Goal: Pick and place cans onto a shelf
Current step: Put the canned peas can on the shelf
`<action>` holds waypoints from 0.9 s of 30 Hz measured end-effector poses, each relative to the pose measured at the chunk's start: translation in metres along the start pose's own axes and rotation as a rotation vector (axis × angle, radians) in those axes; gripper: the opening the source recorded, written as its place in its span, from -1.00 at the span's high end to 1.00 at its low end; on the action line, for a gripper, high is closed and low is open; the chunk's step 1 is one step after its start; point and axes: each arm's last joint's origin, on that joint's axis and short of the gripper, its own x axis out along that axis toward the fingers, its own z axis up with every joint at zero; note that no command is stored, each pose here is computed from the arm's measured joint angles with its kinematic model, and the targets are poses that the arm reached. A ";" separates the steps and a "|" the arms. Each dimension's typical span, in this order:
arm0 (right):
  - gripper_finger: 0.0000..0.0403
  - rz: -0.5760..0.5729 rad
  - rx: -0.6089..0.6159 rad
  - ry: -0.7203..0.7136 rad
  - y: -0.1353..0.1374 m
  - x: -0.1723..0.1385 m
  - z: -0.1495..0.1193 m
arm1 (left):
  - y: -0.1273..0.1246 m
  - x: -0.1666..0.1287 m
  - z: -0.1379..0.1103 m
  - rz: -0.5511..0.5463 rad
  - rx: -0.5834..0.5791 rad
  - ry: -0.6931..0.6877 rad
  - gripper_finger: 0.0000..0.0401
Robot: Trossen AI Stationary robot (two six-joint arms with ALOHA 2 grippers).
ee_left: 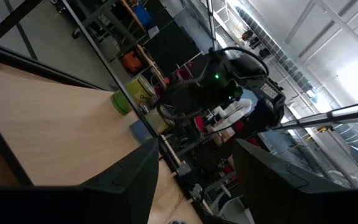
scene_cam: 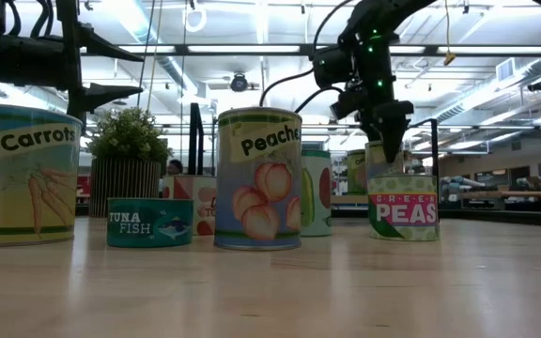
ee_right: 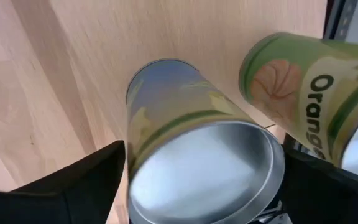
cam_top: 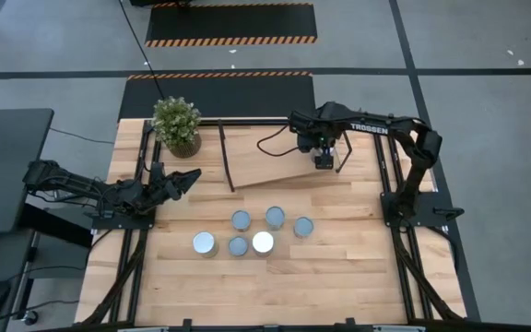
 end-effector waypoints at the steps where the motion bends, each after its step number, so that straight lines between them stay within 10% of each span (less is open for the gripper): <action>1: -0.91 -0.010 -0.007 0.003 0.002 0.000 0.001 | 0.000 0.000 0.000 0.000 0.000 0.000 -0.05; 27: -0.86 -0.214 -0.061 0.021 0.009 -0.010 0.003 | 0.000 0.000 0.000 0.000 0.000 0.000 -0.05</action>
